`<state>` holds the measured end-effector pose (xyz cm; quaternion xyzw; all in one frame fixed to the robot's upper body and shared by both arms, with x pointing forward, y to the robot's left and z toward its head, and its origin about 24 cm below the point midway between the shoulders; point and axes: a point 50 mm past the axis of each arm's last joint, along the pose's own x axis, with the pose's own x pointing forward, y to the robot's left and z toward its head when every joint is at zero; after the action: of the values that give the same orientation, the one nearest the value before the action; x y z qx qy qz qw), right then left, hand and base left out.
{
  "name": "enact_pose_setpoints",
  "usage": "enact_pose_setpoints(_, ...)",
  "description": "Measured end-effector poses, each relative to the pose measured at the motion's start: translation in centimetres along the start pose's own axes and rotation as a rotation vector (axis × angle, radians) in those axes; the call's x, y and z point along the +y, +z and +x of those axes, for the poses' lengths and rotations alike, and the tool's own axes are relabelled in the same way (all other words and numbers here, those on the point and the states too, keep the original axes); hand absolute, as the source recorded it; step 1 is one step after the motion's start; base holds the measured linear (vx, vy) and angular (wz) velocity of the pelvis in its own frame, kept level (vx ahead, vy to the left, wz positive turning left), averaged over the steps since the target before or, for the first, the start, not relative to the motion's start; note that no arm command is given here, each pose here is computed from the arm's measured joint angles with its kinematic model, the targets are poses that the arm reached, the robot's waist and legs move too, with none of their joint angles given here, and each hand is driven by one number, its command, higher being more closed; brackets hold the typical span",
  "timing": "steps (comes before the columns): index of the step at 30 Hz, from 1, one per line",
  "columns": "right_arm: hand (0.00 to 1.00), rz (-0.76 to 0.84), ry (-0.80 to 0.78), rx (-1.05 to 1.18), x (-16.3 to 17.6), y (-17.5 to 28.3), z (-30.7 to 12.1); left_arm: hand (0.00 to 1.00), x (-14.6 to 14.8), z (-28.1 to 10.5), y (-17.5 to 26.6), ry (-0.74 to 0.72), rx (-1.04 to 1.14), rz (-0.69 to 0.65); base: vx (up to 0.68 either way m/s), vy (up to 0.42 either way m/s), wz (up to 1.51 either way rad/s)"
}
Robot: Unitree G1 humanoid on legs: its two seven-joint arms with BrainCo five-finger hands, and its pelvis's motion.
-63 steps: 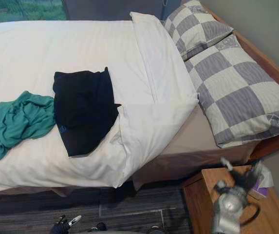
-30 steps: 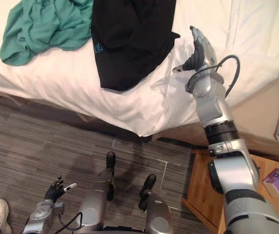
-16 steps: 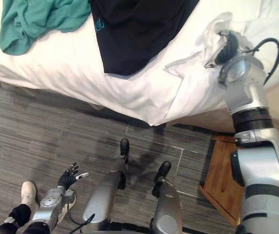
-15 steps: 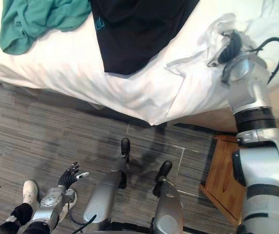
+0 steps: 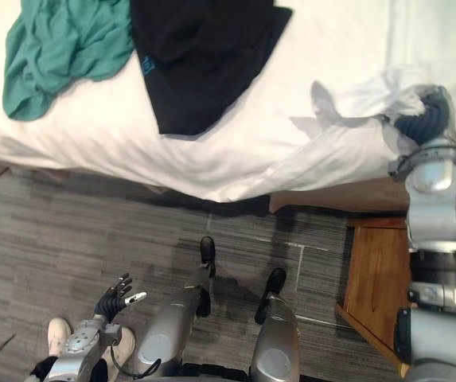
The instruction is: Tidy the bed and pick cloth on bed and put in laundry
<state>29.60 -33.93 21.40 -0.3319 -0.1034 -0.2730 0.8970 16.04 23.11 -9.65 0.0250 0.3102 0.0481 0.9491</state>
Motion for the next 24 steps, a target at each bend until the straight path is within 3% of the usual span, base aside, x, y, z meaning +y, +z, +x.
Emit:
enact_pose_setpoints(2,0.00,0.024,0.017,0.061,0.2,-1.9,-1.1,0.00,0.0,-0.3,-0.5,0.004,0.016,-0.001,-0.03,-0.043,-0.30)
enact_pose_setpoints(7,0.00,0.334,-0.017,0.277,1.5,-7.3,-5.2,0.00,-0.1,-1.3,-2.6,0.012,0.066,-0.019,0.04,-0.047,-0.14)
enact_pose_setpoints(11,0.00,0.766,-0.189,0.447,2.3,-11.4,-9.9,0.00,-0.2,-2.1,-4.5,0.058,0.125,-0.056,0.13,-0.036,-0.06)
enact_pose_setpoints(15,0.00,1.006,-0.352,0.585,2.4,-14.3,-14.6,0.00,-1.3,-2.4,-5.7,0.065,0.218,-0.098,0.11,-0.021,-0.18)
enact_pose_setpoints(20,0.00,1.116,-0.505,0.818,2.9,-17.6,-23.3,0.00,-1.2,-2.9,-7.1,0.118,0.346,-0.169,0.12,-0.013,-0.35)
enact_pose_setpoints(24,0.00,1.086,-0.711,1.151,4.3,-20.6,-32.8,0.00,-2.8,-2.1,-7.1,0.098,0.369,-0.247,0.10,0.013,-0.24)
